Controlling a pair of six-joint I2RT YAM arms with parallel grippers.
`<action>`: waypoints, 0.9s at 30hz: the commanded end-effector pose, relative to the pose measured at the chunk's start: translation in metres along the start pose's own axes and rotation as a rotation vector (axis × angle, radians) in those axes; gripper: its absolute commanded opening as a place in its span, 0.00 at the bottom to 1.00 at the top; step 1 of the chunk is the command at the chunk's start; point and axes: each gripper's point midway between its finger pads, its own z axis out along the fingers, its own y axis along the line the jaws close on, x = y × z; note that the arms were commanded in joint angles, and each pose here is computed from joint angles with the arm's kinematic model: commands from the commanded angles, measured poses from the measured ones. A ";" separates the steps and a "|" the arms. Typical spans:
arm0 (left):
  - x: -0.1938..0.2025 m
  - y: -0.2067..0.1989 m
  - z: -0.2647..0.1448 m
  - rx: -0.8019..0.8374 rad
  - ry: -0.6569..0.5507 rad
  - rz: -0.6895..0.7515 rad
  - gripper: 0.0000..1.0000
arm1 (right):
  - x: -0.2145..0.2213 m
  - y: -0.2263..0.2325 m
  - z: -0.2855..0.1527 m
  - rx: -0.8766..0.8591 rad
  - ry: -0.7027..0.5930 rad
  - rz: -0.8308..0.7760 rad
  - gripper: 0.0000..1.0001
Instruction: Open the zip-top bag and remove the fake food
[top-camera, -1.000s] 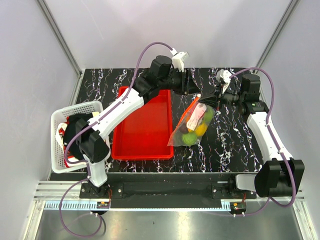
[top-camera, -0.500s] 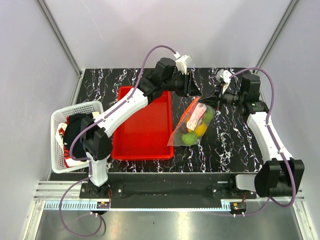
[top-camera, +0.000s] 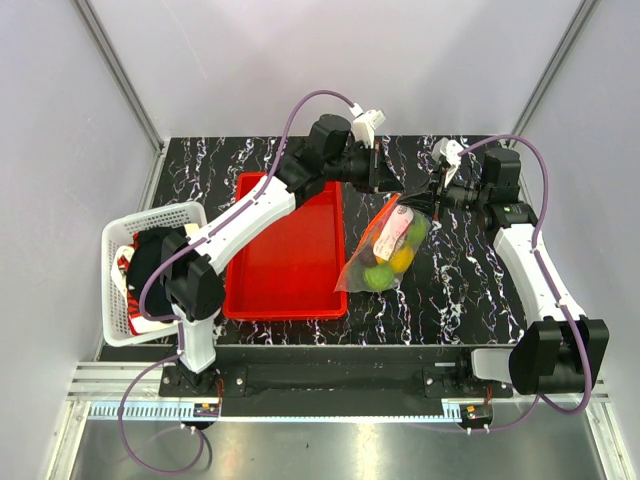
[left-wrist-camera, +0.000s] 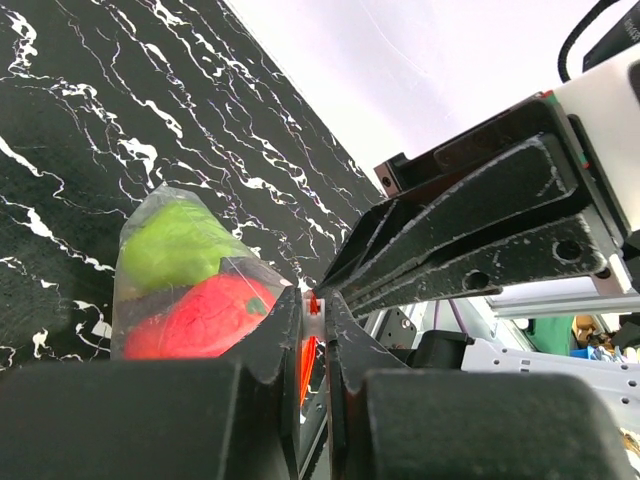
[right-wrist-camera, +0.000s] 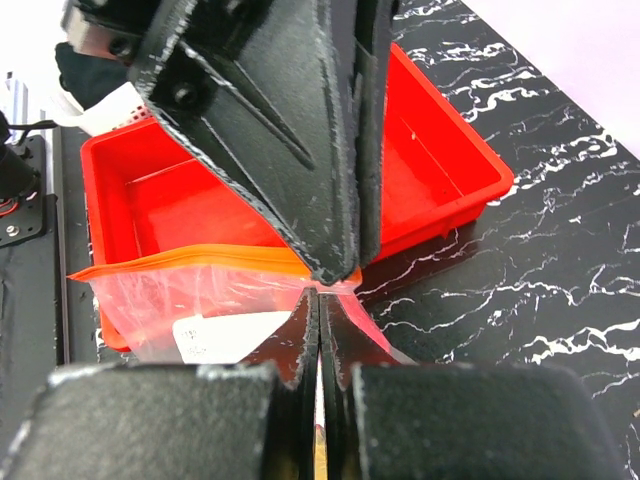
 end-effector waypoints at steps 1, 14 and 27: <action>-0.010 -0.019 -0.006 0.073 -0.028 0.030 0.00 | -0.012 -0.005 0.000 0.028 -0.018 -0.038 0.00; 0.019 -0.003 -0.012 0.052 0.026 0.096 0.00 | -0.002 -0.014 0.005 0.057 -0.023 0.094 0.00; 0.073 0.008 -0.038 0.018 0.095 0.080 0.00 | -0.005 -0.046 0.000 0.172 -0.040 0.133 0.00</action>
